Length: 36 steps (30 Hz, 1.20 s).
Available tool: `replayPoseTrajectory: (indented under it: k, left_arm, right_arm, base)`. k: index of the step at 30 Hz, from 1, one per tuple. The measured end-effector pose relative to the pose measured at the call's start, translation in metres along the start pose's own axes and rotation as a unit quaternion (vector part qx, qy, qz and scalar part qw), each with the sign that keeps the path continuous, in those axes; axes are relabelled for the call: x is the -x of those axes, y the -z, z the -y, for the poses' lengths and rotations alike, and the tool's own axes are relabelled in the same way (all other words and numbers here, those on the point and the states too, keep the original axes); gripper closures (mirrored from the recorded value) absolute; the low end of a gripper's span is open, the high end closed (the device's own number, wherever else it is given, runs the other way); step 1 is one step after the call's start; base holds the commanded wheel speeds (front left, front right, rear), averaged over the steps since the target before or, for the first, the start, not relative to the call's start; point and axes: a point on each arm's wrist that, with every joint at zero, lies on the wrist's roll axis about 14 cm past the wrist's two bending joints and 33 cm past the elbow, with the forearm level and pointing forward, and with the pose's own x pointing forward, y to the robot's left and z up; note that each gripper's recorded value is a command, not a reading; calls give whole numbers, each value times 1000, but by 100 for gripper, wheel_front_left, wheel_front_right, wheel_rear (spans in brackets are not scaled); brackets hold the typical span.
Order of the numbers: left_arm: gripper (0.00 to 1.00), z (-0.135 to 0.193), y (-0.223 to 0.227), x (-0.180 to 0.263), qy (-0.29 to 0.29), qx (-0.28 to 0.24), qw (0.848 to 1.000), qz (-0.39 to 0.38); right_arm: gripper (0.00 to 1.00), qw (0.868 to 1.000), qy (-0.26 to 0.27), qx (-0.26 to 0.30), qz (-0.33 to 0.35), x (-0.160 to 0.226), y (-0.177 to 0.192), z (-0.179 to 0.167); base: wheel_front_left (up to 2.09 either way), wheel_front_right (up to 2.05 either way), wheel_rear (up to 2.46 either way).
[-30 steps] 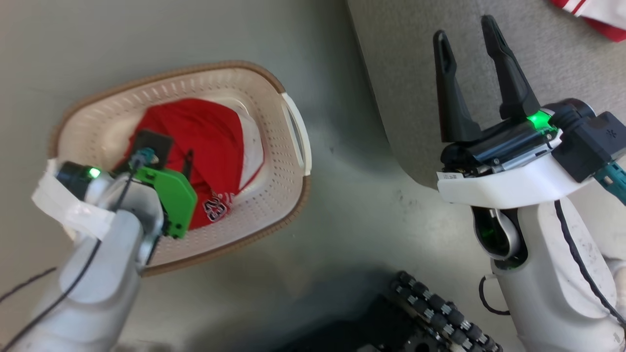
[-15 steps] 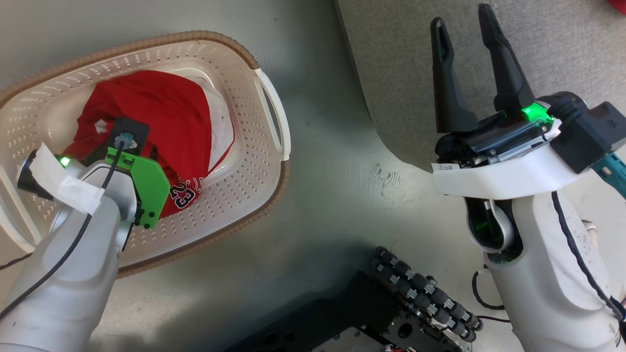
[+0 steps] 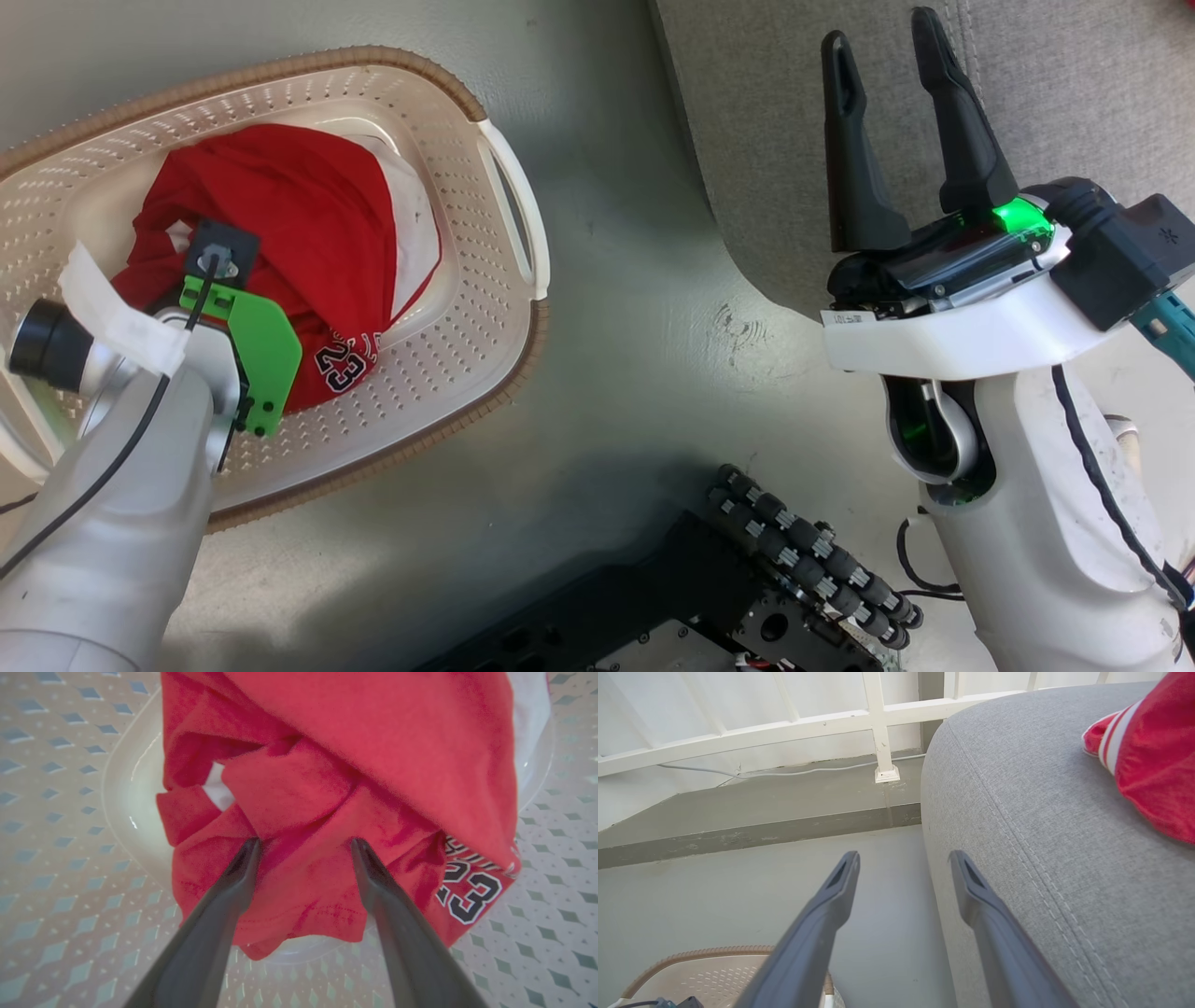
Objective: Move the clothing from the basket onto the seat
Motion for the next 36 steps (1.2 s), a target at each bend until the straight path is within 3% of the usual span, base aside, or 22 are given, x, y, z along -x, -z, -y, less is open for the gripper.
replayPoseTrajectory:
  k: [2, 3, 19, 26, 36]
  left_arm:
    - [79, 0, -2, -1, 0, 0, 1000, 0]
    - [100, 0, -3, -1, 0, 0, 1000, 1]
    - [100, 3, -11, -3, 2, -2, 1000, 4]
    - [100, 26, -46, 11, 25, -17, 997, 67]
    - [100, 29, -91, 51, 13, -8, 987, 159]
  right_arm:
    - [0, 1000, -2, -1, 1, -1, 0, -1]
    - [0, 1000, -3, -1, 2, -2, -1, -2]
    - [0, 1000, -17, -1, 19, -10, -11, -10]
    - [0, 999, -14, 11, 29, -10, -20, -7]
    - [0, 998, -26, 20, 48, -8, -38, -10]
  base:
    - [0, 0, 0]
    - [0, 0, 0]
    - [0, 0, 0]
    - [0, 0, 0]
    - [0, 0, 0]
